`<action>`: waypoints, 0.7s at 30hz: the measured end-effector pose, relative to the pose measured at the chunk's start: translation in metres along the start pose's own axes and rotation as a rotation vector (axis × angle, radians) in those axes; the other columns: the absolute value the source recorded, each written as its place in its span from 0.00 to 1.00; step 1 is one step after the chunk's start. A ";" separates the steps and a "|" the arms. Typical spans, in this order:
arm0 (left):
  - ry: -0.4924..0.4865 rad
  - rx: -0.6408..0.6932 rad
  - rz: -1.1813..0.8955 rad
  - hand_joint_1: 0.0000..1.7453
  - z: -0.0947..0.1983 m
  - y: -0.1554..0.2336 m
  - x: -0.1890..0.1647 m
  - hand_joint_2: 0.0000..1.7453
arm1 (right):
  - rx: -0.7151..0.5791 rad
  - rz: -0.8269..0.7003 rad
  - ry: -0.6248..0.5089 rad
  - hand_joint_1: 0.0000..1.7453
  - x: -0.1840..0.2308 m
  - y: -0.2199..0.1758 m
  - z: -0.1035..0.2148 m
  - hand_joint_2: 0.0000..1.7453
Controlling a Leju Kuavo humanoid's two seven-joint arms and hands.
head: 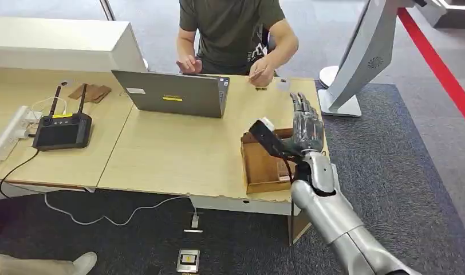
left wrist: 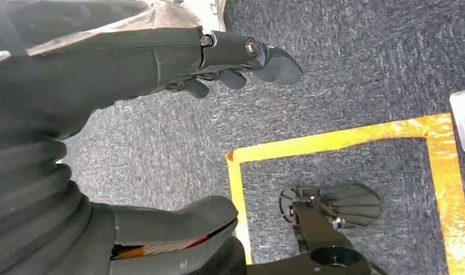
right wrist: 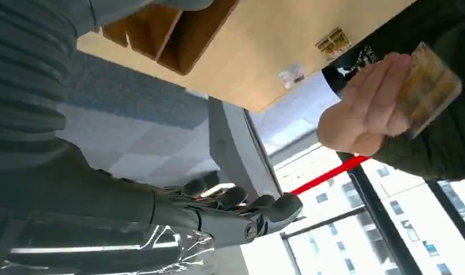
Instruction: Pass the card to the sensor for recognition and then transmit it.
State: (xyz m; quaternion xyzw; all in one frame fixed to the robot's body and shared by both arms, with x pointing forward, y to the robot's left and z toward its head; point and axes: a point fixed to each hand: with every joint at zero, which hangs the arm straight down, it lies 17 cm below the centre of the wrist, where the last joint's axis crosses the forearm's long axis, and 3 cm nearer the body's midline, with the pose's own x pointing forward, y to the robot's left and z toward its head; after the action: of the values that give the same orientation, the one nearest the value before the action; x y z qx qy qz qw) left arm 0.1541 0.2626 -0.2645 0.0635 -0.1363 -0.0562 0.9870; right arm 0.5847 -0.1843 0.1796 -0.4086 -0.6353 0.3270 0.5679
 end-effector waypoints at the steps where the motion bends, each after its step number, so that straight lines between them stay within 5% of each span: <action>1: 0.001 0.001 -0.002 0.00 0.000 0.000 -0.001 1.00 | -0.012 -0.090 0.043 0.00 -0.014 -0.005 -0.003 1.00; 6: 0.014 0.009 -0.007 0.00 0.000 0.002 -0.009 1.00 | -0.160 -0.537 0.303 0.00 -0.123 -0.035 0.002 1.00; 13: 0.017 0.022 0.006 0.00 -0.001 0.005 -0.009 1.00 | -0.290 -0.856 0.572 0.00 -0.239 -0.041 0.037 1.00; 17: 0.027 0.041 0.036 0.00 -0.001 0.009 -0.017 1.00 | -0.365 -1.126 0.702 0.00 -0.309 -0.036 0.072 1.00; 21: 0.021 0.059 0.097 0.00 -0.001 0.015 -0.029 1.00 | -0.249 -1.316 0.870 0.00 -0.391 0.012 0.147 1.00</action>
State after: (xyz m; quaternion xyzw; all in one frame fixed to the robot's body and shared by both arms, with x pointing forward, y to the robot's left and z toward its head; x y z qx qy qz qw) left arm 0.1280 0.2811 -0.2707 0.0866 -0.1304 -0.0035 0.9877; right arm 0.4493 -0.5196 -0.0297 -0.1010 -0.4995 -0.3373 0.7916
